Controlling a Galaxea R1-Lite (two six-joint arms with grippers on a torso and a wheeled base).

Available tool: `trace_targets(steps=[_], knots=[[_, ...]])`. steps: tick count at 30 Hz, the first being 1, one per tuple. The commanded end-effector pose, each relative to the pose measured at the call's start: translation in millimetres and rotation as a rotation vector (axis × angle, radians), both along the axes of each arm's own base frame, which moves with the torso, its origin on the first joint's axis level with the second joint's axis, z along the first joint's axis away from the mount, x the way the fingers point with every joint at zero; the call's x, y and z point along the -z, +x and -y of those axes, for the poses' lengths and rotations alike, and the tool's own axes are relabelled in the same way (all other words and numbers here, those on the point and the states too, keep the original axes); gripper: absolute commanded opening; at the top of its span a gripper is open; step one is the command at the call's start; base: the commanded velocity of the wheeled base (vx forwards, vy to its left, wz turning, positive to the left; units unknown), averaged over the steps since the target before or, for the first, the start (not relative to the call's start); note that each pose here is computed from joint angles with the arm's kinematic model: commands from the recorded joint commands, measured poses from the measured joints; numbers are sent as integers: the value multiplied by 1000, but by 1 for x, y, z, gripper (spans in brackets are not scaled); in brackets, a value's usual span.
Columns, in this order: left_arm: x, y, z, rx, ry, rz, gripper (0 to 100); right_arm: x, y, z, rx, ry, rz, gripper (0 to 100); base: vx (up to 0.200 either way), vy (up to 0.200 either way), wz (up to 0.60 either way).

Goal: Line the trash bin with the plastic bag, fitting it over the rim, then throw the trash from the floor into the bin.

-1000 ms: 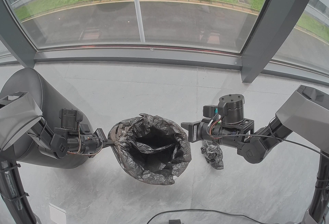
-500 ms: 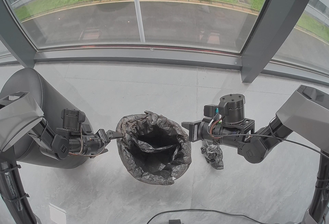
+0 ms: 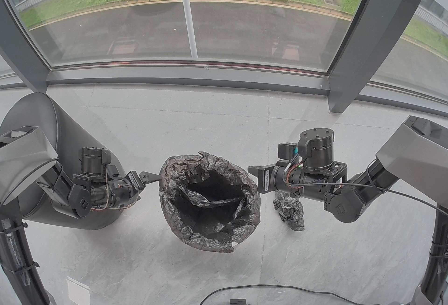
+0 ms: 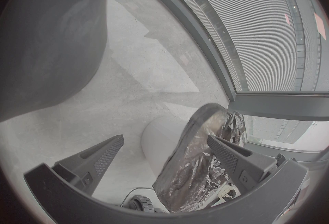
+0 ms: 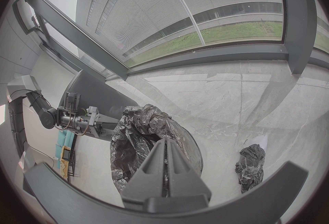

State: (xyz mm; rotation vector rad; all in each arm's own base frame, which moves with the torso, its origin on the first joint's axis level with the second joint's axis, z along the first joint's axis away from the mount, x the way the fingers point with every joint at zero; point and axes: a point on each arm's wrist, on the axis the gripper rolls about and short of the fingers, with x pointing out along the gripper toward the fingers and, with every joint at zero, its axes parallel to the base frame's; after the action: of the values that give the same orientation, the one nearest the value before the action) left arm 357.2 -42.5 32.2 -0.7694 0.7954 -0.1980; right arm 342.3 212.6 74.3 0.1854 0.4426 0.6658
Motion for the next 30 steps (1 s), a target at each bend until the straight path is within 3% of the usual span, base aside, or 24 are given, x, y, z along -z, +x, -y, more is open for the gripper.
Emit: trace_targets(steps=[1, 7, 13, 30], knots=[[2, 0, -6, -19, 3, -1, 100, -2, 0, 1, 1, 3, 4, 0, 0, 0, 0], [-7, 4, -11, -59, 16, 68, 100, -4, 0, 1, 5, 7, 8, 0, 0, 0, 0], [-20, 7, -2, -34, -6, 158, 100, -12, -2, 2, 5, 17, 24, 0, 0, 0, 0], [-6, 19, 37, 66, -2, 203, 100, -9, -1, 1, 3, 13, 18, 0, 0, 0, 0]])
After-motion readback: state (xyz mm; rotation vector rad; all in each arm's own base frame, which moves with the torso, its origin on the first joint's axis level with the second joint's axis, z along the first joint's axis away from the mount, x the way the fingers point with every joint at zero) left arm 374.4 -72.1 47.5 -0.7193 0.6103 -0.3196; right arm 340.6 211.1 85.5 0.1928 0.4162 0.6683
